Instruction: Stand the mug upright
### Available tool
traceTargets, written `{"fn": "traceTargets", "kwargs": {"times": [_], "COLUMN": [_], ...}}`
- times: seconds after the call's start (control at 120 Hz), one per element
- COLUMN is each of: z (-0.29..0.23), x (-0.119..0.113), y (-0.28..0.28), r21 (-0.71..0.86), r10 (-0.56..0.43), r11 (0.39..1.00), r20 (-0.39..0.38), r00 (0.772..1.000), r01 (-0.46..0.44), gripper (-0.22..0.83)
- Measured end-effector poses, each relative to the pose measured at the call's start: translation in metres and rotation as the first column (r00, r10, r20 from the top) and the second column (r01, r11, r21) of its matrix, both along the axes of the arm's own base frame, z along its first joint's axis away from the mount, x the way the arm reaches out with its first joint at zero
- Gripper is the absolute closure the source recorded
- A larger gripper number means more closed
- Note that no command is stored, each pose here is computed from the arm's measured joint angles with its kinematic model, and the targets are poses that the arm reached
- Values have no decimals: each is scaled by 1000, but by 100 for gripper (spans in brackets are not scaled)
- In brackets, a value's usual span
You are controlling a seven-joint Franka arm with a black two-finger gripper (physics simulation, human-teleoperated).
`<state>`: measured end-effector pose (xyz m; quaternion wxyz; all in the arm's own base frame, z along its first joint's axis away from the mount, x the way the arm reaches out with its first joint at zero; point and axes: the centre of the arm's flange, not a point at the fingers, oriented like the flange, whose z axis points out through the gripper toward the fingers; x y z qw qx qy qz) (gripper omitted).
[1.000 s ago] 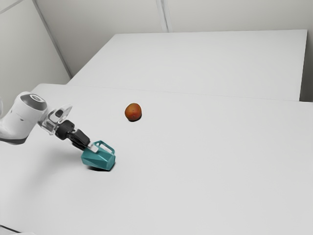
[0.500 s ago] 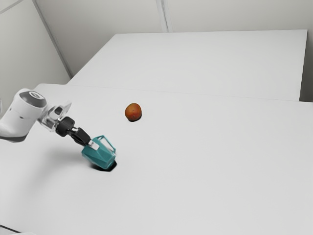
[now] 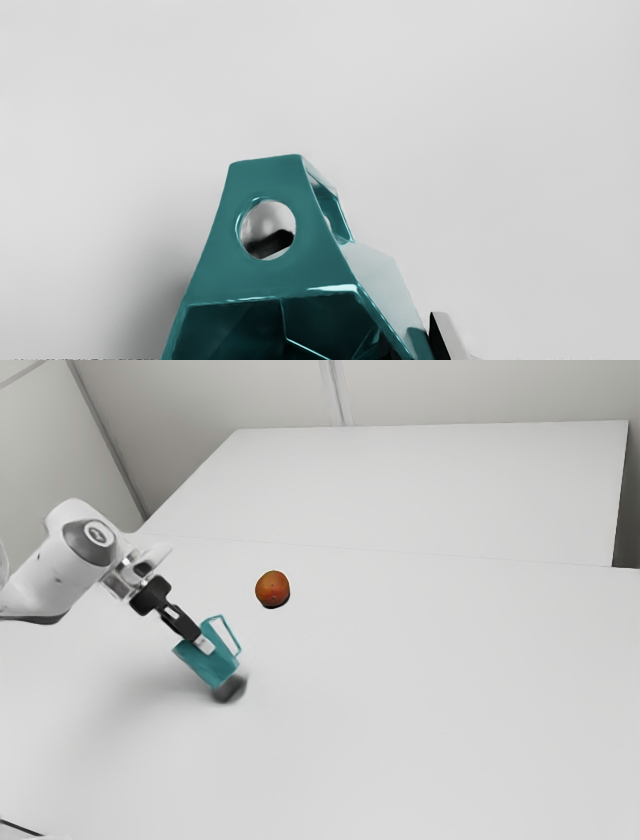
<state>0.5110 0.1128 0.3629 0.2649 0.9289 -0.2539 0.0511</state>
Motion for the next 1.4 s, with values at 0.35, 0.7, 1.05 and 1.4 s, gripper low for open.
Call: {"fn": "traceTargets", "kwargs": {"times": [0.35, 0.7, 1.05, 1.4], "z": [19, 1, -13, -16], "x": [7, 2, -3, -6], "y": [-67, -84, -105, -102], "r21": [406, 463, 478, 468], "r10": [-52, 125, 229, 320], "r11": [914, 870, 833, 805], "r20": [118, 130, 161, 174], "r00": [992, 984, 960, 931], "r01": [0, -172, -279, -365], "gripper": [77, 77, 77, 40]}}
